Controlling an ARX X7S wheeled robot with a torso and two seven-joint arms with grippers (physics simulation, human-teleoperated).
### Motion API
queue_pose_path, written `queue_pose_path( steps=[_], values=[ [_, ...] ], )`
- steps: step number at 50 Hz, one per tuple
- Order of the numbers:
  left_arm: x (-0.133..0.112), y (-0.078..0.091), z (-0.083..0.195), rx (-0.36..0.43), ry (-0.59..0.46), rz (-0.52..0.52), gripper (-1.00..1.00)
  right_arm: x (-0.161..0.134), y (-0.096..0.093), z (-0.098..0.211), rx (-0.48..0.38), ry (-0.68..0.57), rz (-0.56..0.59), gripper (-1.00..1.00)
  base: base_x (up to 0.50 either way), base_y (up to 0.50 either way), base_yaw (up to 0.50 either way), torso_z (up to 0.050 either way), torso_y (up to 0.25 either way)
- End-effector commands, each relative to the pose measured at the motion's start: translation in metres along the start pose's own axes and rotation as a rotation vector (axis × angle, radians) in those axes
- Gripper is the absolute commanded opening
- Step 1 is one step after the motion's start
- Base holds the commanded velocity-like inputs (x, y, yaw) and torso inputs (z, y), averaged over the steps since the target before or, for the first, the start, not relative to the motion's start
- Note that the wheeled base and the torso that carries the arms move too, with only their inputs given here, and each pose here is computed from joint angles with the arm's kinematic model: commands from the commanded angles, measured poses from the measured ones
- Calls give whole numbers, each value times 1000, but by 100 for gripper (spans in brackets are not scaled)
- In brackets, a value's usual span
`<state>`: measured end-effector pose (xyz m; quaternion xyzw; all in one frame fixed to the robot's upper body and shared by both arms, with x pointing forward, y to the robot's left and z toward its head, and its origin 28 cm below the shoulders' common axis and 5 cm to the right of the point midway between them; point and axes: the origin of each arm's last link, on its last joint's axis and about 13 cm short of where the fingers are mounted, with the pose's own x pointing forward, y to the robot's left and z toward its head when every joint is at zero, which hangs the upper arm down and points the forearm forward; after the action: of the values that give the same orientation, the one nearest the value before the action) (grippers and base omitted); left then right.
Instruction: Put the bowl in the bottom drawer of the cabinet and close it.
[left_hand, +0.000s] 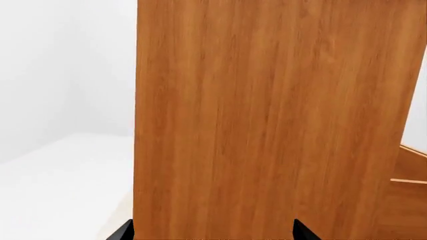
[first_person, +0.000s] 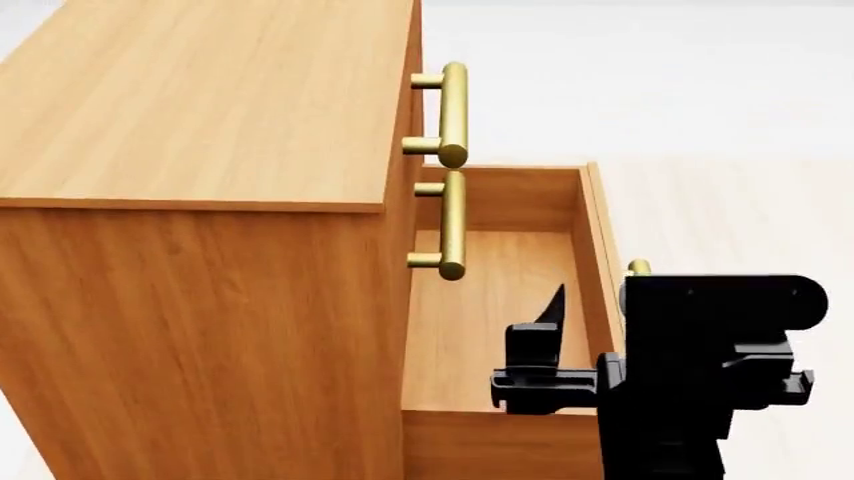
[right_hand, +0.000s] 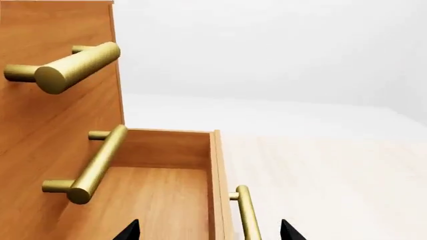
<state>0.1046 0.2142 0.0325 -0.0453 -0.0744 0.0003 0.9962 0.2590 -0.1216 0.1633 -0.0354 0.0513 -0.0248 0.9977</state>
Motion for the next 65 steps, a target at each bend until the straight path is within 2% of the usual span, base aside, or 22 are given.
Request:
queue_pose_path(
  steps=[1,10,12,16,21,23,28,40,44,65],
  values=[
    [0,0,-3,5,-1,-1,100,20,-4,1,-17,109,27,100,0,0,0,0,0],
    [0,-1,-3,6,-2,-1,100,34,-5,6,0,175,29,100,0,0,0,0,0],
    [1,-1,5,6,-2,-1,100,35,-5,7,0,190,25,100,0,0,0,0,0],
    [0,0,-2,4,-3,-1,100,38,-6,8,11,219,23,100,0,0,0,0,0],
    [1,-1,7,6,-3,-1,100,42,-7,7,11,241,22,100,0,0,0,0,0],
    [1,-1,7,6,-3,-1,100,43,-8,8,51,251,27,100,0,0,0,0,0],
    [1,-1,6,8,-2,-1,100,49,-9,5,13,273,13,100,0,0,0,0,0],
    [1,-1,6,7,-2,-1,100,56,-10,4,13,370,1,100,0,0,0,0,0],
    [1,-1,7,6,-2,-1,100,58,-10,3,-20,381,-2,100,0,0,0,0,0],
    [0,0,-4,6,-3,1,100,63,-14,-1,-19,464,-1,100,0,0,0,0,0]
  ],
)
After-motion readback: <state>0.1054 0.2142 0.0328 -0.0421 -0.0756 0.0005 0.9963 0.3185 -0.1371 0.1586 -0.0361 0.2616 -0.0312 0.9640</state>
